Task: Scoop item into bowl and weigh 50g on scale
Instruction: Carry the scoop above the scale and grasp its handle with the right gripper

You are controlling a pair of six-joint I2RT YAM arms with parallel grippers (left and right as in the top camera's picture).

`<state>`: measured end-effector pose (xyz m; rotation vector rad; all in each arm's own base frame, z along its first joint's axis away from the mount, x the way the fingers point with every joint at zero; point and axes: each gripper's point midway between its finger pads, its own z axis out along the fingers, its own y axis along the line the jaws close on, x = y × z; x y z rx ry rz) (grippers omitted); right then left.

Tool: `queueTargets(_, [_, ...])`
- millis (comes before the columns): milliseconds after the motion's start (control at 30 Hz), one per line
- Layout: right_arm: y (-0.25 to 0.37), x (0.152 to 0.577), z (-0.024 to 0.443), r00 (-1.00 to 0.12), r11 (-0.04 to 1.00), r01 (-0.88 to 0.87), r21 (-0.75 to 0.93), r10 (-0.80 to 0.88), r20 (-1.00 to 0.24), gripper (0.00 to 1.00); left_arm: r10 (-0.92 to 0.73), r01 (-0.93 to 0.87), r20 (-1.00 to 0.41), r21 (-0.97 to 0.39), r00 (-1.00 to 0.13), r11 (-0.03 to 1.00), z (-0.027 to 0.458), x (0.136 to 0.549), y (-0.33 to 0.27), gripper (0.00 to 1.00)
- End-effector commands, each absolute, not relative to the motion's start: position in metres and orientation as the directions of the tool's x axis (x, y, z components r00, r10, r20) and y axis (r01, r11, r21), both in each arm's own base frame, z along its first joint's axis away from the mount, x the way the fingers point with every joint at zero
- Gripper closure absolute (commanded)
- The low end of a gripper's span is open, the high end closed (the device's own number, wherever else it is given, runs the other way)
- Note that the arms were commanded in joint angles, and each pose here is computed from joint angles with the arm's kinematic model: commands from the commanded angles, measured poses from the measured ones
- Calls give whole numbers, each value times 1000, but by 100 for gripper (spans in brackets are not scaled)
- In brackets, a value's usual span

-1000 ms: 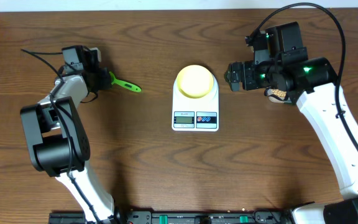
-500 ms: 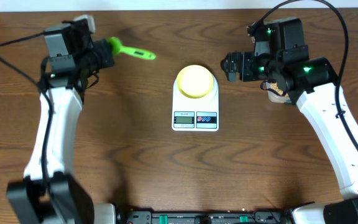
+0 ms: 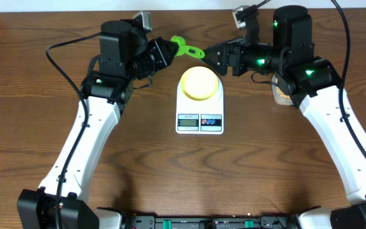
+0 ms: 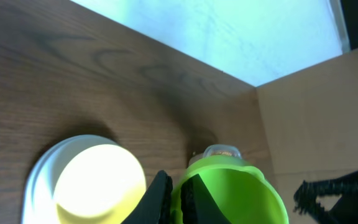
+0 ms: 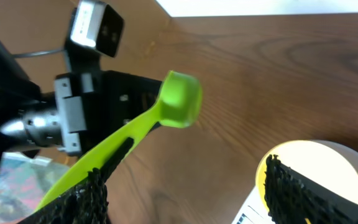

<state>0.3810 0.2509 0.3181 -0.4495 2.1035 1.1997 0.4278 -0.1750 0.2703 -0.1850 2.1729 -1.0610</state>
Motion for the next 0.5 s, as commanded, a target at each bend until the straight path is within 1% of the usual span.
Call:
queueTargets(0, [264,359,345,-715,409,-633,657,15,-699,21,-468,119,-523,-747,-713,654,278,435,-172,93])
queueTargets(100, [265,358,349,-704,396,-648,651,15,-710,22,-486,95,-536,-733,-690,673,276,439,-165,93])
queueTargets(300, [252,371,351,-683,469,-626,624,57,-728,21,-507,67,-556,-715,-659,696,276,445,-156,93])
queueTargets(467, [248,373,356,-668,472,-632,615,69,-741,19,-506,71,-554,-717,-661,693,276,445,-157,93])
